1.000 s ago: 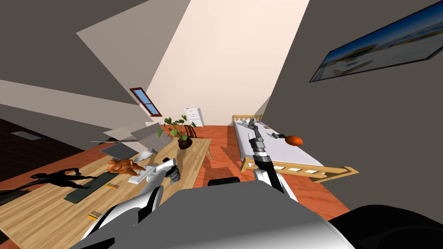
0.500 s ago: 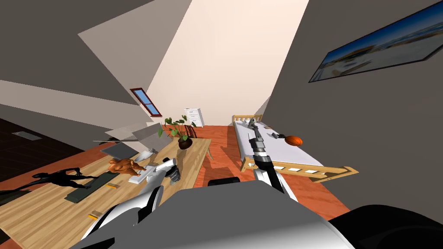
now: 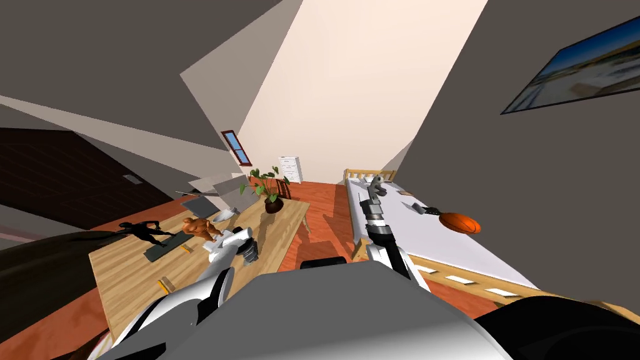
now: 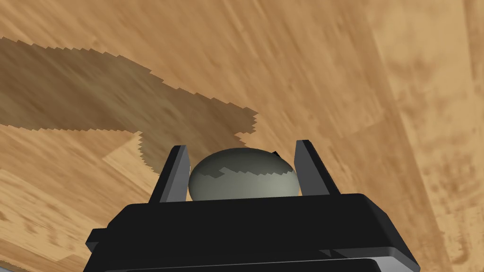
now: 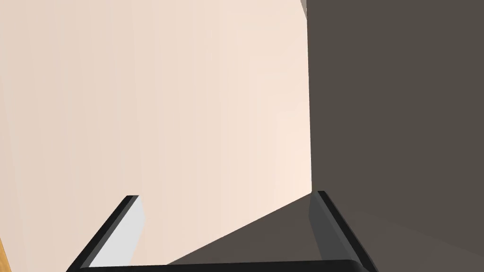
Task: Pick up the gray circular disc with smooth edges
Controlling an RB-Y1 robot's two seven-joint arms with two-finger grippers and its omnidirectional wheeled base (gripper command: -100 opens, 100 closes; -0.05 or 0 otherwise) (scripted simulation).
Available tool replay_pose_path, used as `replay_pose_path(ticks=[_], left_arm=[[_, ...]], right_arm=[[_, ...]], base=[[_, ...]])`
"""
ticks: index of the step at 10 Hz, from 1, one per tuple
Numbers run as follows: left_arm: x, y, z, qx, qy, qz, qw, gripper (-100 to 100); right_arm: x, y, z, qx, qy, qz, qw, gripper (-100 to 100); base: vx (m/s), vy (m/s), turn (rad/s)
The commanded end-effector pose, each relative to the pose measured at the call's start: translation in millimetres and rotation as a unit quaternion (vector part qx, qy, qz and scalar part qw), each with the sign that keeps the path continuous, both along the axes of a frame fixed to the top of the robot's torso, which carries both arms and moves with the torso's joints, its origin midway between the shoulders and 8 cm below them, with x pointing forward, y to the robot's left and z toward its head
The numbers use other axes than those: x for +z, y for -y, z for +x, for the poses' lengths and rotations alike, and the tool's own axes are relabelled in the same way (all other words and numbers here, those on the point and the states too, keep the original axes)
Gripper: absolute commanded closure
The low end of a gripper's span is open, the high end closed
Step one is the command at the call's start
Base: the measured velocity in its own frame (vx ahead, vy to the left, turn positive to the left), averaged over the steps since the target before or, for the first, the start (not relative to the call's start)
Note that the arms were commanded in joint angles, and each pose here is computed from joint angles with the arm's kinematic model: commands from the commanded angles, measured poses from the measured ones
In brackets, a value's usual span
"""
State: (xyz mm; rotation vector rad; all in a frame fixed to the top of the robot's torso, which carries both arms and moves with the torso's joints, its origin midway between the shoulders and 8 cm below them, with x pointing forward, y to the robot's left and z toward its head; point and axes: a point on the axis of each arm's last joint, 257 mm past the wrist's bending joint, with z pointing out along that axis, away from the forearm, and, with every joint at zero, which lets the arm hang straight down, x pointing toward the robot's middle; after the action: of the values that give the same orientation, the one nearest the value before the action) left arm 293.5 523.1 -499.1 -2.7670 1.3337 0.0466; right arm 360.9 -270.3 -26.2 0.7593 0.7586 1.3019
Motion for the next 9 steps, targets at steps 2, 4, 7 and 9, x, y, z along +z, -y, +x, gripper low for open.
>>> replay_pose_path(ticks=[2, 4, 7, 9], left_arm=[[4.1, -3.9, 2.1, -0.026, 0.0, 0.0, 0.9997, 100], [8.9, -8.0, 4.1, -0.051, 0.0, 0.0, 0.9987, 100], [13.9, -12.1, 6.2, -0.08, 0.0, 0.0, 0.9968, 100], [12.6, -11.1, 5.0, -0.074, 0.0, 0.0, 0.9973, 0]], right_arm=[[0.1, -0.1, 0.0, 0.0, 0.0, 0.0, 1.0, 0], [0.0, 0.0, 0.0, 0.0, 0.0, 0.0, 1.0, 0], [0.1, -0.1, 0.1, 0.0, 0.0, 0.0, 1.0, 0], [0.1, -0.1, 0.1, 0.0, 0.0, 0.0, 1.0, 0]], base=[[0.096, -0.062, 0.135], [0.092, -0.095, 0.273], [0.092, -0.086, 0.177], [0.026, -0.021, 0.021]])
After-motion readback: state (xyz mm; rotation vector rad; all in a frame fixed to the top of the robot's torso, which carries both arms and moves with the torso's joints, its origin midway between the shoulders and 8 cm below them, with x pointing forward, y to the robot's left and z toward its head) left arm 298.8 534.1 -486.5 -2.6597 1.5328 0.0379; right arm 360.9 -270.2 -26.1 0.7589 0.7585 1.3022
